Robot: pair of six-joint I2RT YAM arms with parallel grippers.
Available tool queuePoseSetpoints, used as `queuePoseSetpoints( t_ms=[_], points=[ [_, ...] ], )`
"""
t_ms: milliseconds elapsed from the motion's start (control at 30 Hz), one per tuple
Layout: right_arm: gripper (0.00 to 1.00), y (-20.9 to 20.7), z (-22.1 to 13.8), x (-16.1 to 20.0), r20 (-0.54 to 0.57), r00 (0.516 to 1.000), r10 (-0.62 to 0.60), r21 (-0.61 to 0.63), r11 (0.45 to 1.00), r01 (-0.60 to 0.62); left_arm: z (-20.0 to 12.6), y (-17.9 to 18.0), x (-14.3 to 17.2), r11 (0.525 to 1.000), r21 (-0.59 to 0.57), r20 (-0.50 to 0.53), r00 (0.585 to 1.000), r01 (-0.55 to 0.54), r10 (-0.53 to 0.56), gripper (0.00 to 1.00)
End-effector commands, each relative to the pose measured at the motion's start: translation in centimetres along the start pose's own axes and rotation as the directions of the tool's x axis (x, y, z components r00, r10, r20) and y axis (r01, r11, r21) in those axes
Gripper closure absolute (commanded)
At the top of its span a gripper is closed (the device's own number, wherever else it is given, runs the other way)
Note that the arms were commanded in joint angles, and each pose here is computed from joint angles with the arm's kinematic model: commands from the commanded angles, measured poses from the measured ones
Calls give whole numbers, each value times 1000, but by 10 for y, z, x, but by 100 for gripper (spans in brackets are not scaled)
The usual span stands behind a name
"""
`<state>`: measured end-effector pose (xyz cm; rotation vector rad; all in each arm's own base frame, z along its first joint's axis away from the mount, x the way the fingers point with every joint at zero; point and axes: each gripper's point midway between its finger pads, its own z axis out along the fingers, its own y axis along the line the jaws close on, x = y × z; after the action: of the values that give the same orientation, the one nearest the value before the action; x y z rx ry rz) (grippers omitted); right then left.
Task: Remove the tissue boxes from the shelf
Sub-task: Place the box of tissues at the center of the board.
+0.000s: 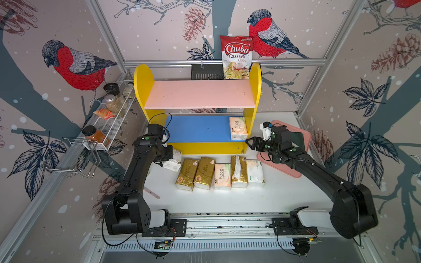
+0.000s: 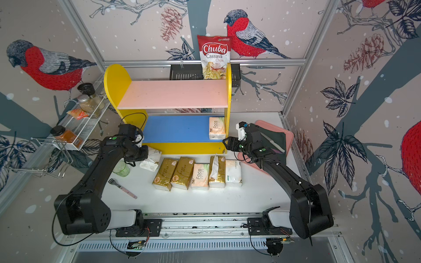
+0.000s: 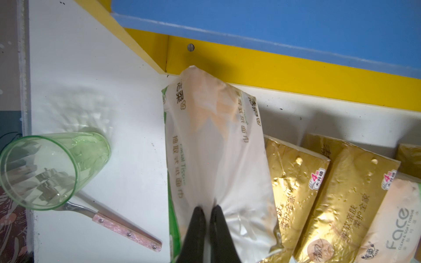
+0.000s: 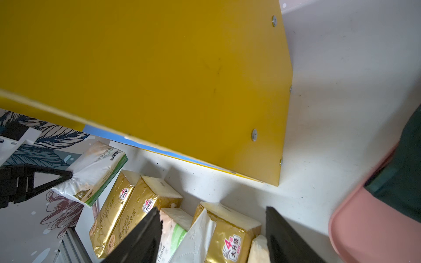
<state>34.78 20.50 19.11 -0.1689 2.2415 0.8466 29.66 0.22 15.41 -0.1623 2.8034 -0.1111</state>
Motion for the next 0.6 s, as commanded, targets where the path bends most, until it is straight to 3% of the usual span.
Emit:
queuePoseSetpoints(
  t_ms=[0,133,533,567],
  points=[
    [27,9,2,-10,27,1000,-14,-30,999,15,5,-1,-6,1000,18,29,999,-15,14,100],
    [27,12,3,-11,27,999,-19,-32,999,20,15,-4,-4,999,41,22,999,-24,23,100],
    [27,14,1,-14,32,999,-26,-26,999,27,31,16,0,997,-66,-35,999,25,-27,100],
    [27,15,0,-15,35,999,-29,-26,999,29,32,17,1,996,-77,-39,999,34,-37,95]
  ],
)
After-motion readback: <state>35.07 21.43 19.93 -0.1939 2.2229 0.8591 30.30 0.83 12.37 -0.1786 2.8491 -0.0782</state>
